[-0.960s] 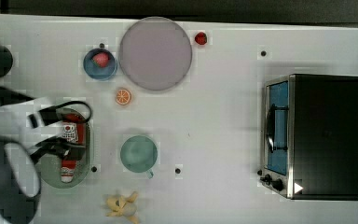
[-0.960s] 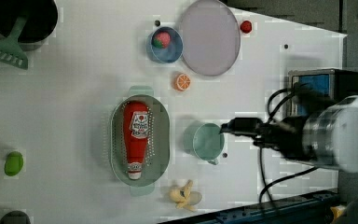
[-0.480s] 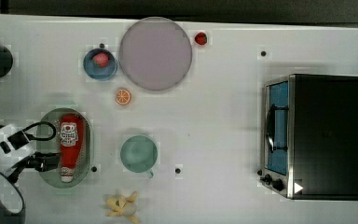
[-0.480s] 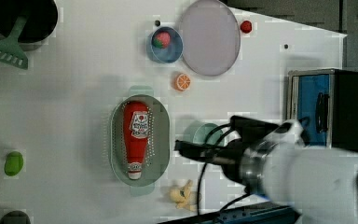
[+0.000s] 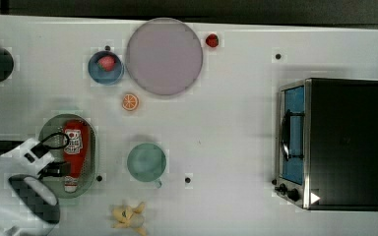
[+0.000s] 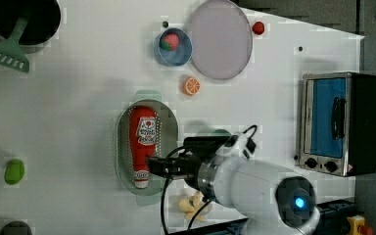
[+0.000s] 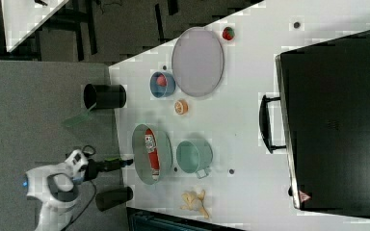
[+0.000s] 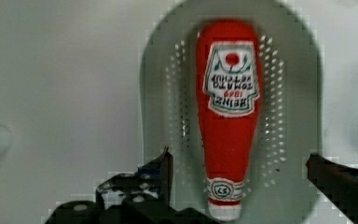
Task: Pick ketchup from strainer and place it on the table
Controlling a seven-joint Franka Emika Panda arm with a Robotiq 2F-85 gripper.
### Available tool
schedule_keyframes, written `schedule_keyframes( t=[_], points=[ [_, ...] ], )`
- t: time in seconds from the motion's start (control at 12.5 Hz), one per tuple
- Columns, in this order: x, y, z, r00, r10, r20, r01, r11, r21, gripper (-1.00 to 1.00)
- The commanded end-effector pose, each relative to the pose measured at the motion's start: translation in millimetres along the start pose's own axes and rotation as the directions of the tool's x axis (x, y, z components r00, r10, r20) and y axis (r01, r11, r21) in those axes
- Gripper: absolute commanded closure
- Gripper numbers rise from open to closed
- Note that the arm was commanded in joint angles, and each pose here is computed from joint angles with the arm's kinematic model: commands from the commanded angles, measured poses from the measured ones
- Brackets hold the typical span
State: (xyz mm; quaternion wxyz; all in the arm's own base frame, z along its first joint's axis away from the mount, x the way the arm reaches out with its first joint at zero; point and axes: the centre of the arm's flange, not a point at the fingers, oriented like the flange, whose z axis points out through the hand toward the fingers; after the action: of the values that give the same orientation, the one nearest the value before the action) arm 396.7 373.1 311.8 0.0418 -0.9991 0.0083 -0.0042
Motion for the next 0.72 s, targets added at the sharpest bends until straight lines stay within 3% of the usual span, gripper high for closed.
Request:
schedule_keyframes(
  t=[0.08,0.48,0.72],
  points=[
    [18.8,17.3,28.5,0.998,0.069,-0.001,-0.069,0.997,0.028,-1.00],
    [21.3,19.6,86.8,0.996,0.088,0.034,-0.091,0.992,0.093,-1.00],
    [28.0,23.6,112.7,0.995,0.096,0.034,-0.098,0.992,0.082,-1.00]
  ],
)
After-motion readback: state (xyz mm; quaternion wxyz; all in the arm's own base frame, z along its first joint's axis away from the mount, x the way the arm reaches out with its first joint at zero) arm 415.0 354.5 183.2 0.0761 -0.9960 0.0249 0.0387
